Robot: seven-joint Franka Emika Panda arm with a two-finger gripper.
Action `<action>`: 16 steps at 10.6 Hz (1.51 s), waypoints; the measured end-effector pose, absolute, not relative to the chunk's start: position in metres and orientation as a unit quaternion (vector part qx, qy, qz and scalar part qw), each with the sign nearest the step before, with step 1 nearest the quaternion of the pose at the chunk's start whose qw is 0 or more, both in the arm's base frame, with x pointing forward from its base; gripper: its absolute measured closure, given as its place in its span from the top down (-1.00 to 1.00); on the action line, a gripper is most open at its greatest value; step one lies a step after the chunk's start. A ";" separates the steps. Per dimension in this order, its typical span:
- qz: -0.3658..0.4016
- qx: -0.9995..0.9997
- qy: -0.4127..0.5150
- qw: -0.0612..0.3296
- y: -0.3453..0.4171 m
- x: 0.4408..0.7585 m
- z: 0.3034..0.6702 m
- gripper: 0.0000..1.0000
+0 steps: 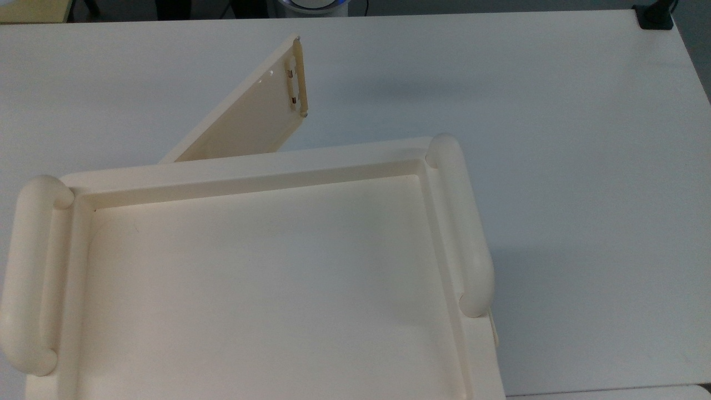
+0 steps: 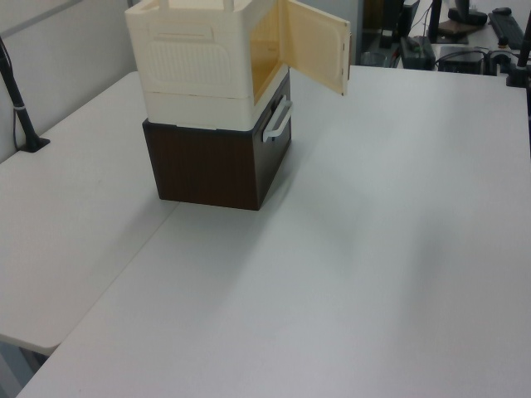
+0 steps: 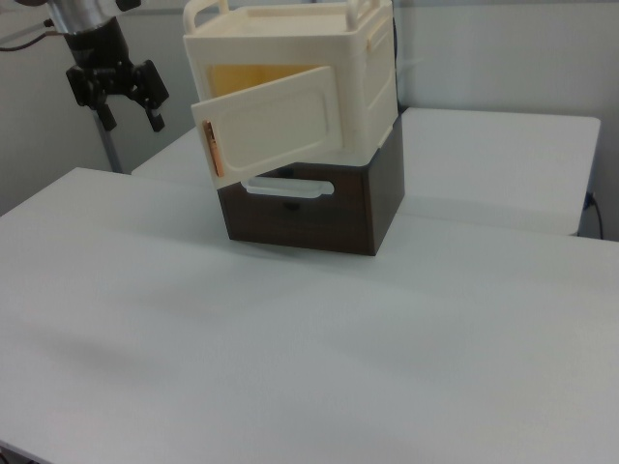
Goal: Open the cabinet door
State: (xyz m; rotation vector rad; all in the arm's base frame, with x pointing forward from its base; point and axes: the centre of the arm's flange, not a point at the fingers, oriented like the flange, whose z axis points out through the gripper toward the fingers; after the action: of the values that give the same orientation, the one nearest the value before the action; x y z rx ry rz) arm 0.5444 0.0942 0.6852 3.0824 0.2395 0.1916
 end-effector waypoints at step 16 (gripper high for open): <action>0.169 0.985 -0.038 0.027 -0.015 0.616 0.667 1.00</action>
State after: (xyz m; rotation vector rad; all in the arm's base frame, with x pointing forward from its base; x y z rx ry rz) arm 0.6164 -0.0150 0.6671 3.0407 -0.1177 0.5219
